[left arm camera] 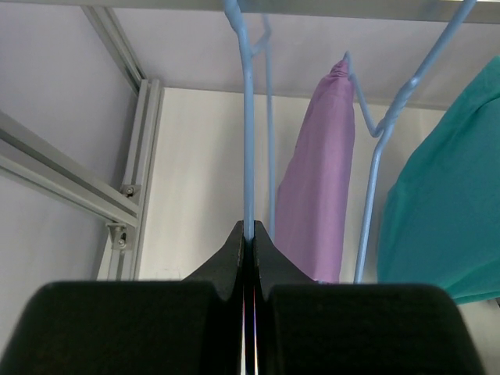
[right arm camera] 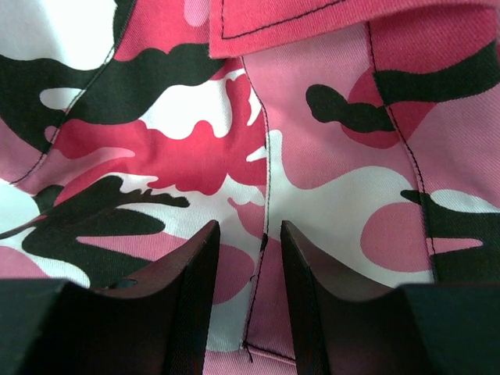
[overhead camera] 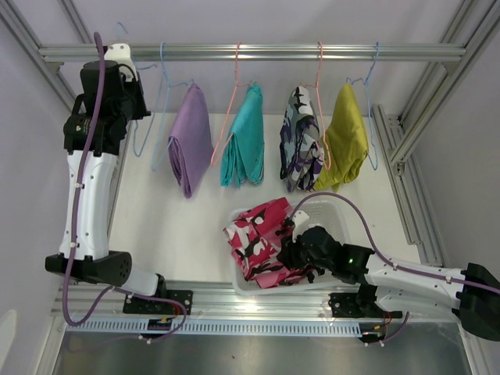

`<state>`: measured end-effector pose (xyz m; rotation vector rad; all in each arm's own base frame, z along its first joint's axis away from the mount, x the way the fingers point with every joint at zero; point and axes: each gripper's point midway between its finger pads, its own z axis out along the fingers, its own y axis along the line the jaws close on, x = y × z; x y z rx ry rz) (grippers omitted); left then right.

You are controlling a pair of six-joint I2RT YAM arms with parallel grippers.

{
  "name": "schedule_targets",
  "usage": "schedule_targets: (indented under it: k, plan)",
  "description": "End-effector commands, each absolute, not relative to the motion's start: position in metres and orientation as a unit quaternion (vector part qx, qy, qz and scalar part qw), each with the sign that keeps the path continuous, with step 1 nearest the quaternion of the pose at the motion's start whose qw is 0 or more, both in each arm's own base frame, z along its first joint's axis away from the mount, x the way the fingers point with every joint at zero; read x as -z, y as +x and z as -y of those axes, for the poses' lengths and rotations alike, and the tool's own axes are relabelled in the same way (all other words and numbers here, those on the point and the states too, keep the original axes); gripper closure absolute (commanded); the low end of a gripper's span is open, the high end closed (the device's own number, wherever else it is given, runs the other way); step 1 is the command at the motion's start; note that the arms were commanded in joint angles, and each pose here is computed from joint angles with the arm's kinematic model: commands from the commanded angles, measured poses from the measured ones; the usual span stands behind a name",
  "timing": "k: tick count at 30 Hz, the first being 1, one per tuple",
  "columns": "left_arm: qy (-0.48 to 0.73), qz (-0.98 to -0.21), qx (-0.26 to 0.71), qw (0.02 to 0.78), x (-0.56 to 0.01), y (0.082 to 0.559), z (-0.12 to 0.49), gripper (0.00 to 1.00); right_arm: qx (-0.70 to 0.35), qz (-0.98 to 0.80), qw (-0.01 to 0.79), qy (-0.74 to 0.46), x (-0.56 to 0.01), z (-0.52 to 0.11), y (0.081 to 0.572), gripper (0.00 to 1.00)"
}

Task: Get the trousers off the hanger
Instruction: Place the hanger at the clothesline.

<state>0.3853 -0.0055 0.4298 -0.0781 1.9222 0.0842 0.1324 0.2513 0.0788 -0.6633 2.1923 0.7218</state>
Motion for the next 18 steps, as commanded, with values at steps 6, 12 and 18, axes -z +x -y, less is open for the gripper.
schedule_targets:
  k: [6,12,18]
  plan:
    - [-0.034,-0.808,-0.007,0.588,-0.427,0.382,0.011,0.99,-0.294,-0.842,0.372,-0.257,-0.09,-0.258,0.136,0.58]
    - [-0.037,-0.811,-0.014,0.584,-0.408,0.367,0.007,0.99,-0.298,-0.84,0.373,-0.257,-0.092,-0.258,0.135,0.58]
    - [-0.042,-0.811,-0.019,0.583,-0.403,0.356,0.004,0.99,-0.304,-0.838,0.376,-0.254,-0.094,-0.257,0.134,0.59]
